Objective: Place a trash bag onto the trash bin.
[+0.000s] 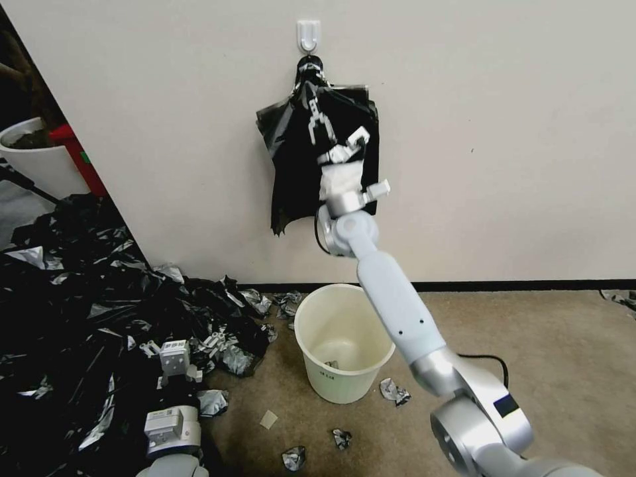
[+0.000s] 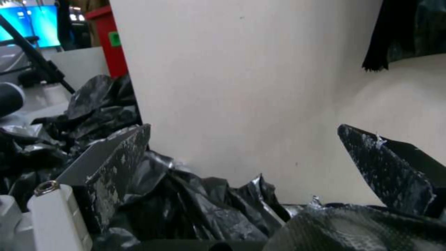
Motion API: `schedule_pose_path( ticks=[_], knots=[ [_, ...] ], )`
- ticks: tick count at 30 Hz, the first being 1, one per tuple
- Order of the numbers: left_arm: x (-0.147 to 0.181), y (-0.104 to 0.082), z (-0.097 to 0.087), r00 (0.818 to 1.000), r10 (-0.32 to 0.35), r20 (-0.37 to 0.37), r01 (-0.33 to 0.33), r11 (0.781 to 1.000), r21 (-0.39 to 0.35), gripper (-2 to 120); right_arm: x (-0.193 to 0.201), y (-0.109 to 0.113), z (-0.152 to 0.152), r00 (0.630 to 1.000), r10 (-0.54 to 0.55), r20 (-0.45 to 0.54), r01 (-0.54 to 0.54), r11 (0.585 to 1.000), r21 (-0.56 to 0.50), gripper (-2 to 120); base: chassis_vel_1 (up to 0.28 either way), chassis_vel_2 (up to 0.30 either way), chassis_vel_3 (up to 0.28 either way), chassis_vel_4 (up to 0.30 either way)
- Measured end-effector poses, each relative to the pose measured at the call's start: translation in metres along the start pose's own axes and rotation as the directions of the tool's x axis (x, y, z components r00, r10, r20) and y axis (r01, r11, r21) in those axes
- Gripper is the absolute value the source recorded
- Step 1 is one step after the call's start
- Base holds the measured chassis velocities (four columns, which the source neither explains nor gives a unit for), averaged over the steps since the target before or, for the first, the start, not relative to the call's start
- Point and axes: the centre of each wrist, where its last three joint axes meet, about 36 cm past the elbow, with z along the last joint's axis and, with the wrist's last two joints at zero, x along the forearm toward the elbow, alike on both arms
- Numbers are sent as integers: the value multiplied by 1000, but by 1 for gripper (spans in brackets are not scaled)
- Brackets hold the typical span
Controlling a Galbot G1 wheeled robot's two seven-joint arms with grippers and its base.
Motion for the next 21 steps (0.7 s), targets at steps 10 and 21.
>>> schedule_pose_path(
  ticks=[10,21],
  knots=[
    [-7,2,11,1000,4,-5,-4,1000,-11,100,82,-6,-12,962,-250,-109,240,967,-90,0,0,0,0,0],
    [-14,2,18,1000,10,-8,-10,1000,-14,100,155,13,-17,908,-337,-249,306,939,-156,0,0,0,0,0]
  ],
)
